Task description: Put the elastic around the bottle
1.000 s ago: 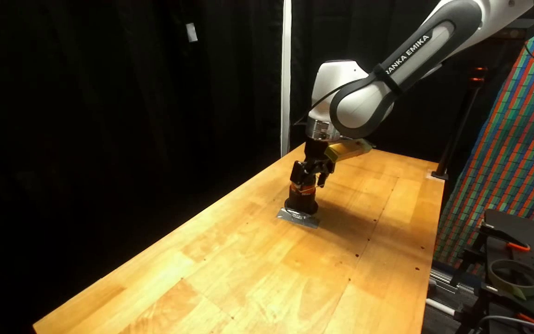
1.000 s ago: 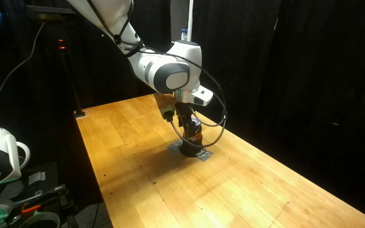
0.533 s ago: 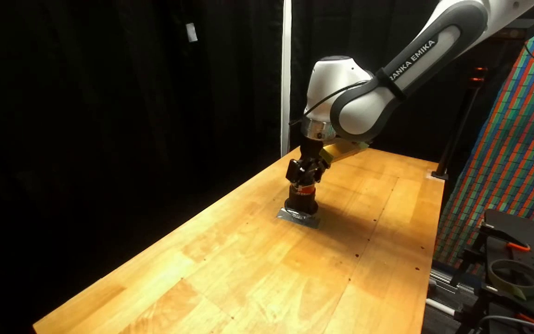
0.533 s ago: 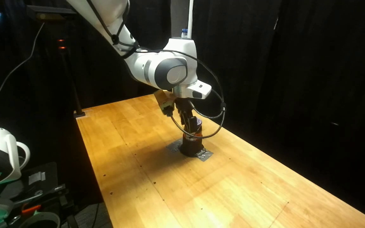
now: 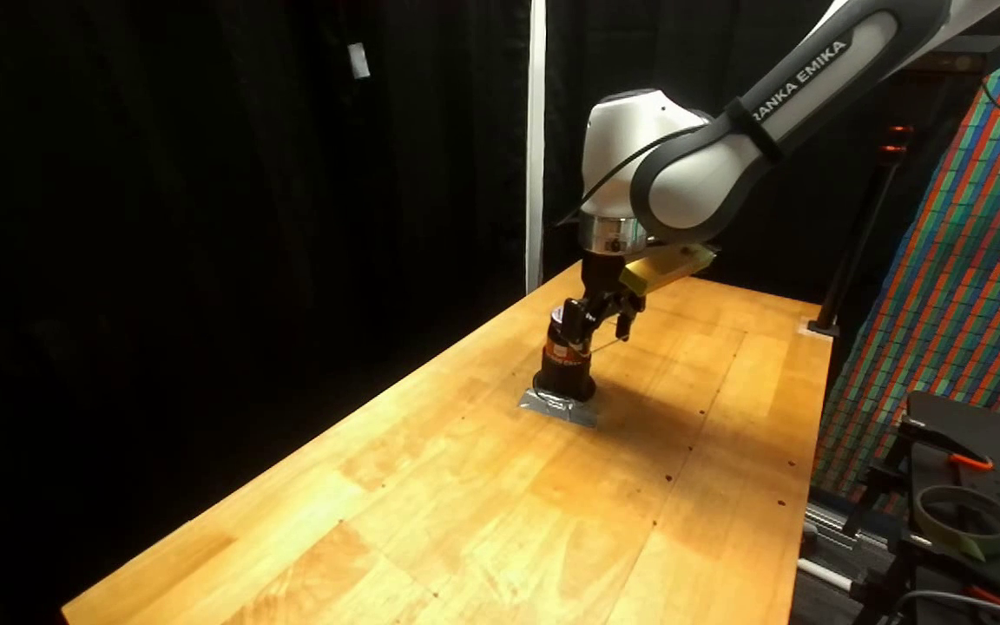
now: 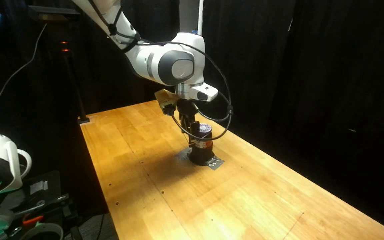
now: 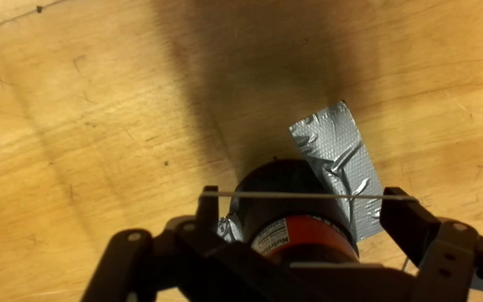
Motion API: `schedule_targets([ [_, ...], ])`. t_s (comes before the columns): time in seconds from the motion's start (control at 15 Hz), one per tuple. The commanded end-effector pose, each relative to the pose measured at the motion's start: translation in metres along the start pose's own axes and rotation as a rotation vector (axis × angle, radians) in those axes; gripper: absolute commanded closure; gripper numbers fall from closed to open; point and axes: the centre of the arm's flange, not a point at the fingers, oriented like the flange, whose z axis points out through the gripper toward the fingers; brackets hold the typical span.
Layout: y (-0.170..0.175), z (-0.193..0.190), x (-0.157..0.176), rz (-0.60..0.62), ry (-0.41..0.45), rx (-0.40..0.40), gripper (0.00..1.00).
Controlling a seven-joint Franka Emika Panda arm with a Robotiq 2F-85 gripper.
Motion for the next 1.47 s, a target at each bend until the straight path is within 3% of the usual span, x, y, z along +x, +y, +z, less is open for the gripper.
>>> schedule_targets([
  [0.0,0.013,-0.014,-0.035,-0.012,0.002,0.017,0.27],
  [0.53,0.024,-0.002,-0.071,0.076,0.364,0.197,0.89],
  [0.67,0.030,-0.001,-0.083,0.099,0.452,0.236,0.96],
  [0.8,0.036,0.001,-0.097,0.117,0.535,0.277,0.98],
  [1.07,0.048,0.004,-0.125,0.126,0.681,0.350,0.92],
  [1.4,0.042,0.001,-0.154,0.143,0.829,0.486,0.94],
])
